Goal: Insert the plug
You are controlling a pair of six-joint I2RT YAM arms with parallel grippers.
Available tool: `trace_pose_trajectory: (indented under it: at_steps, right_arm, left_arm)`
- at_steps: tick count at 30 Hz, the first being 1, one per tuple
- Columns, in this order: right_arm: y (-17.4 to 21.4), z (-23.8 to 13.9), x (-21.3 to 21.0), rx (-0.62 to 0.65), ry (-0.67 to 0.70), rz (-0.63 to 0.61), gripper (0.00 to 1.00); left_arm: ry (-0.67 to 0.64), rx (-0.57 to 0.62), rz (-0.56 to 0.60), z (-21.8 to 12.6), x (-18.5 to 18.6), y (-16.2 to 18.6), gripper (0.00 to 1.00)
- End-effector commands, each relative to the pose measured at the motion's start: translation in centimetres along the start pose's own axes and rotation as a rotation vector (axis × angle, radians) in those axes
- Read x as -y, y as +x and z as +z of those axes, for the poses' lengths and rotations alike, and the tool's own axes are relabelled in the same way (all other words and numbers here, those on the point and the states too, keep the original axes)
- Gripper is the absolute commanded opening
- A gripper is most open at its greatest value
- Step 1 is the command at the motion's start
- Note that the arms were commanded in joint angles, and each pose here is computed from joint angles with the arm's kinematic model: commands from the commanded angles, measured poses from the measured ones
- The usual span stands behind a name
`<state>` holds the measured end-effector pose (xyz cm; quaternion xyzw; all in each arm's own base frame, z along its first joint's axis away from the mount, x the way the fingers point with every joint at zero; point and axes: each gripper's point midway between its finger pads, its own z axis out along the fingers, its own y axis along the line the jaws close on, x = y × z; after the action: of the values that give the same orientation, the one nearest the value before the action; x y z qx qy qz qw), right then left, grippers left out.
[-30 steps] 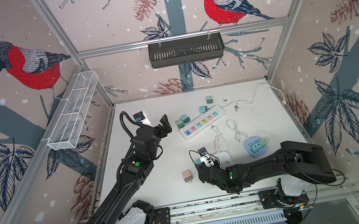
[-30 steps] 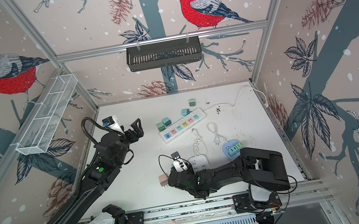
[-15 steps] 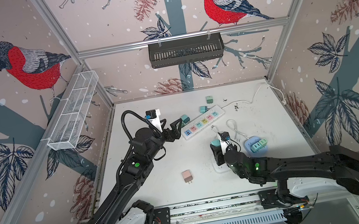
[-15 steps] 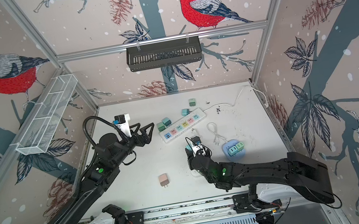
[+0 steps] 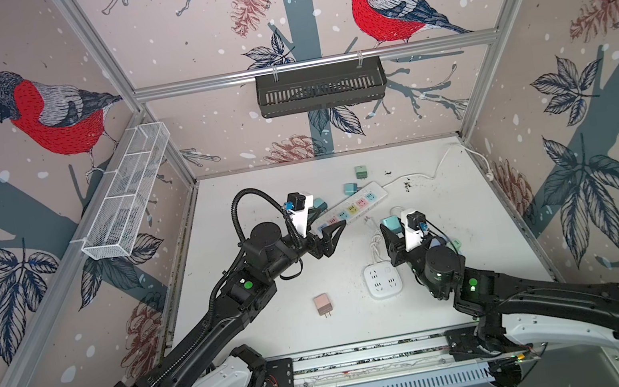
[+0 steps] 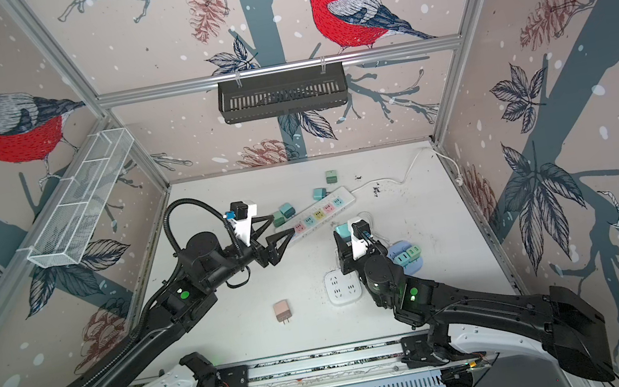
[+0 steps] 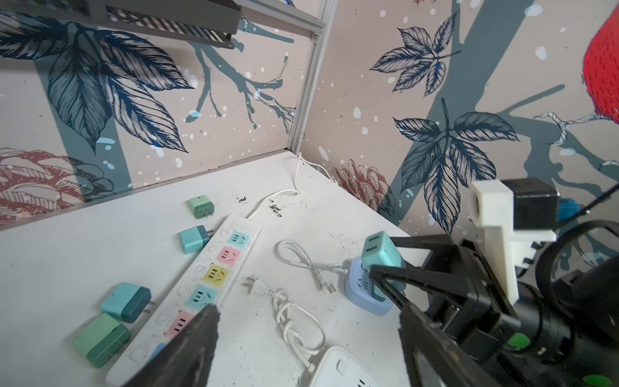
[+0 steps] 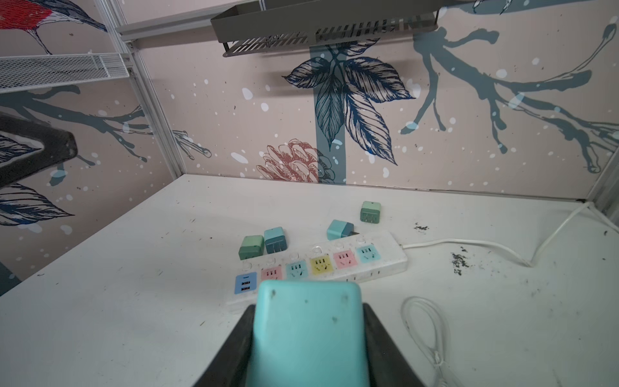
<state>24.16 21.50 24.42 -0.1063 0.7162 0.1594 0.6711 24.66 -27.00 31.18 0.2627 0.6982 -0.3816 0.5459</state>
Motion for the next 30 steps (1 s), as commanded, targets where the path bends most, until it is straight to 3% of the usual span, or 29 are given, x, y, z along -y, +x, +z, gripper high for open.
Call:
trace_pose_trajectory:
  at_steps: [1,9,16,30]
  right_arm:
    - [-1.7,0.2,-0.5,0.079,-0.033,-0.073,0.04]
    - [-3.0,-0.9,-5.0,0.194,-0.278,-0.313,0.03]
    - [-3.3,-3.3,-6.0,0.373,-0.364,-0.542,0.03]
    - [-4.7,-4.1,-6.2,0.444,-0.368,-0.565,0.04]
  left_arm:
    - [0.056,0.031,0.078,0.4,1.6,-1.1,0.84]
    - [0.206,-0.045,0.113,1.8,5.0,0.2,0.83]
    - [0.234,-0.069,0.119,2.3,5.7,0.7,0.83]
    - [0.34,-0.158,0.139,3.8,8.2,2.4,0.78]
